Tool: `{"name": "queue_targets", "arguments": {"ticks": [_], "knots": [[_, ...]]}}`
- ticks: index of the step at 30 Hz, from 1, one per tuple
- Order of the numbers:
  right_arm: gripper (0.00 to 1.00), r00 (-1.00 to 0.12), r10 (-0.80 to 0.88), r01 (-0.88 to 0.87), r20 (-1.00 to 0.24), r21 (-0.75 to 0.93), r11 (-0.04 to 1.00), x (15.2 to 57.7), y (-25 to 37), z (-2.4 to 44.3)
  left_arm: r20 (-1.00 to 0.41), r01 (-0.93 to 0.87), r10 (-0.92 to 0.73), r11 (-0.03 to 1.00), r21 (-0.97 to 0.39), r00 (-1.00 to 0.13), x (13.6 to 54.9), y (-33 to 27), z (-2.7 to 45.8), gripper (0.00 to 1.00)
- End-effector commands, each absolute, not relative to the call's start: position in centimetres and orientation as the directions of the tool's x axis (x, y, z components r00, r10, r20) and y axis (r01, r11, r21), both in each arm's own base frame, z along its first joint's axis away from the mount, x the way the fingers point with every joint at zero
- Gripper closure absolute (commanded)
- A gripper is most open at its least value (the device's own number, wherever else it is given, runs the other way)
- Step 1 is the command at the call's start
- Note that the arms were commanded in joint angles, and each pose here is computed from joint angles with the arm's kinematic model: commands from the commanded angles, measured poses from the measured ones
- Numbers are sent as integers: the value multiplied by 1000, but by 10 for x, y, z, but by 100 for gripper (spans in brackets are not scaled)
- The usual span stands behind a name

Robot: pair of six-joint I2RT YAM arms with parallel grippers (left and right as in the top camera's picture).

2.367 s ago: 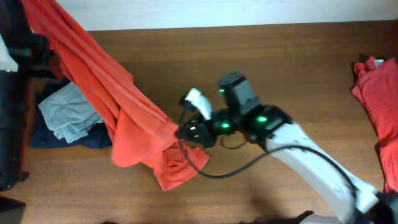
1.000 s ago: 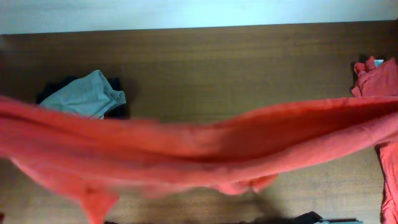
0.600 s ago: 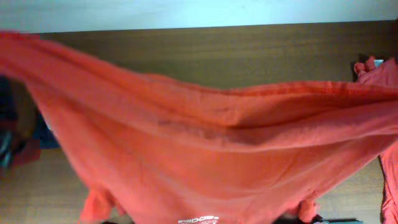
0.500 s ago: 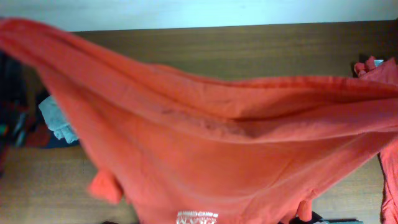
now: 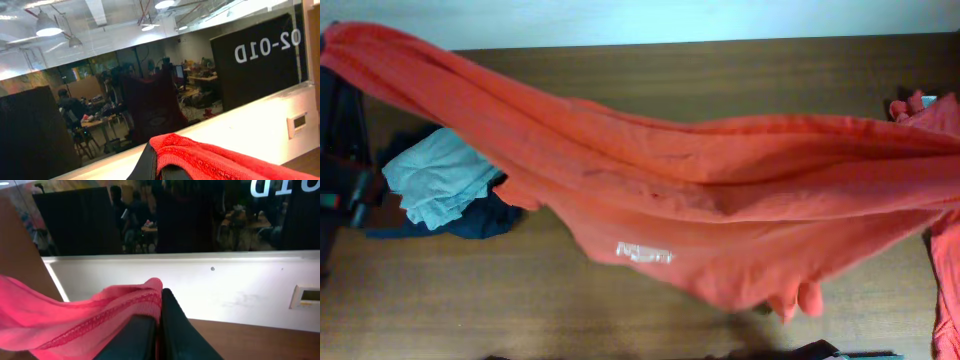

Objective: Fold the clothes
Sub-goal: 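Stretch the T-shirt between both grippers and swing it over the table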

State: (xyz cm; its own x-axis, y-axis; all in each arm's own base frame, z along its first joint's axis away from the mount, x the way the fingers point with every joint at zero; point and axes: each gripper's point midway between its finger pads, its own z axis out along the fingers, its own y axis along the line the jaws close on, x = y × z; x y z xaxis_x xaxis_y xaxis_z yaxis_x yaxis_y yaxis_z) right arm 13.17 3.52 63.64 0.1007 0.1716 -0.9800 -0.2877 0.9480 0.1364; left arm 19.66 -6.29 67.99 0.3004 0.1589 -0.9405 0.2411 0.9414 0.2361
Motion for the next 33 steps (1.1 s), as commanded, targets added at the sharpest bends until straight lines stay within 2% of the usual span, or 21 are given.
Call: {"name": "queue_targets", "arguments": {"ticks": [1, 11, 18, 22, 27, 33], "knots": [[96, 99, 167, -269, -981, 136, 954, 135, 33, 636, -942, 231, 104, 955, 184, 320, 180, -54, 687, 99], [96, 123, 179, -279, -976, 139, 950, 125, 31, 642, -934, 229, 80, 959, 167, 347, 145, -43, 690, 99], [96, 149, 188, -283, -971, 140, 949, 116, 28, 649, -940, 167, 85, 975, 147, 332, 151, -33, 689, 99], [96, 92, 182, -277, -979, 151, 949, 137, 35, 640, -963, 92, 109, 987, 135, 247, 194, -30, 677, 99], [96, -107, 147, -193, -983, 166, 967, 203, 47, 599, -984, 104, 157, 981, 166, 87, 283, -55, 639, 99], [96, -300, 80, -10, -951, 87, 996, 300, 51, 544, -965, 139, 224, 969, 206, -134, 408, -90, 559, 99]]}}
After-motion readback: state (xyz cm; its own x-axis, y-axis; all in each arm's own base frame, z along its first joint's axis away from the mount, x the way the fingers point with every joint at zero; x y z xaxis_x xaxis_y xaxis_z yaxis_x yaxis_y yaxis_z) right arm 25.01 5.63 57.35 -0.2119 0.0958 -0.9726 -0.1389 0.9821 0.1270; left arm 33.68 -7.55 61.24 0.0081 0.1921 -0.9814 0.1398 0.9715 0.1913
